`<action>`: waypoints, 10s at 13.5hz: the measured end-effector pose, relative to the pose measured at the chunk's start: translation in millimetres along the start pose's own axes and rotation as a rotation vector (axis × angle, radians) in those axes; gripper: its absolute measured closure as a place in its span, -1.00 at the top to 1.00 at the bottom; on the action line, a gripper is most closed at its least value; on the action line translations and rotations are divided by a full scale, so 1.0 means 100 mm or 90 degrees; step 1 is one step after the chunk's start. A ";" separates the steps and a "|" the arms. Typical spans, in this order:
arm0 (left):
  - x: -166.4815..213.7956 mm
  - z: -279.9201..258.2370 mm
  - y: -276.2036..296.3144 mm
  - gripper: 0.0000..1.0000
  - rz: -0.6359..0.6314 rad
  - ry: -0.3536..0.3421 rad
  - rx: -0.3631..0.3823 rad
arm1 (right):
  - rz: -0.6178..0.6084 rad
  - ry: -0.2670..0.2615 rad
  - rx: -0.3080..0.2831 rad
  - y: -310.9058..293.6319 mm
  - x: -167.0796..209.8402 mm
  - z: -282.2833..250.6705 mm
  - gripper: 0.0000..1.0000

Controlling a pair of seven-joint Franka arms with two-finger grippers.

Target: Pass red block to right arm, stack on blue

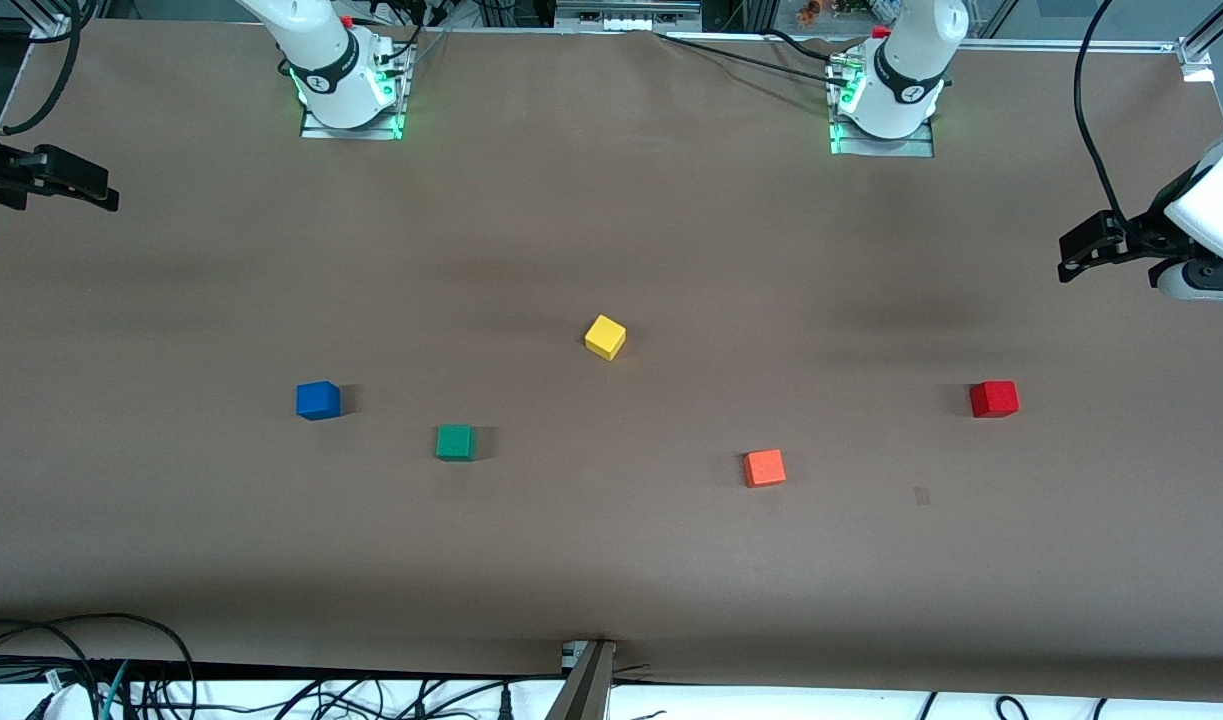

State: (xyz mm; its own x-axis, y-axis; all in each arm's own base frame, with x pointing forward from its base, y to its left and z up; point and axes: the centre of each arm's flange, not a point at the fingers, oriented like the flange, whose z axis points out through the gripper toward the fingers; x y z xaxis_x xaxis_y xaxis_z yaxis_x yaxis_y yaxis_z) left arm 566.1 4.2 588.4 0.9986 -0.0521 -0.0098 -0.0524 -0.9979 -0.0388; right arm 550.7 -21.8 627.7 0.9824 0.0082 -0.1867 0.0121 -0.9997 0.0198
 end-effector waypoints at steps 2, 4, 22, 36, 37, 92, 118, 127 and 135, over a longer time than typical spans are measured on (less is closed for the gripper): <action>0.00 0.01 0.00 1.00 0.002 -0.001 0.000 | 0.000 0.000 0.000 0.00 0.02 0.00 1.00; 0.01 0.01 -0.01 1.00 0.002 -0.002 0.000 | 0.000 0.001 -0.001 0.00 0.03 0.00 1.00; 0.14 0.71 -0.45 1.00 -0.037 -0.110 -0.010 | 0.001 0.010 -0.001 0.01 0.06 -0.01 1.00; 0.89 2.71 -0.73 1.00 -0.028 -0.067 0.023 | 0.003 0.008 -0.001 0.03 0.08 0.02 1.00; 0.85 2.94 -0.74 1.00 -0.027 -0.049 0.022 | 0.003 0.008 -0.001 0.03 0.08 0.02 1.00; 0.99 2.62 2.71 0.12 0.615 0.553 -0.740 | 0.073 -0.230 0.872 -2.31 1.88 2.71 1.00; 1.01 2.59 3.92 0.12 0.582 0.683 -0.697 | 0.002 -0.054 0.966 -3.58 1.80 3.02 1.00; 1.02 2.60 4.02 0.12 0.565 0.686 -0.673 | 0.003 -0.039 0.969 -3.57 1.83 2.99 0.14; 1.13 2.65 3.82 1.00 0.551 0.691 -0.654 | 0.005 -0.029 0.971 -3.48 1.87 2.94 0.14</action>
State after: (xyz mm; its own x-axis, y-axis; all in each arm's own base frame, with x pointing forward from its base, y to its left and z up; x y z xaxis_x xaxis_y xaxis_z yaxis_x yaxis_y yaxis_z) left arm 656.3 -372.6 307.8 0.2574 -0.1138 0.9596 -0.9398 -0.2603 0.2212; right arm 675.5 321.7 296.7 0.9747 0.0305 -0.2216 -0.2191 -0.0683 -0.9733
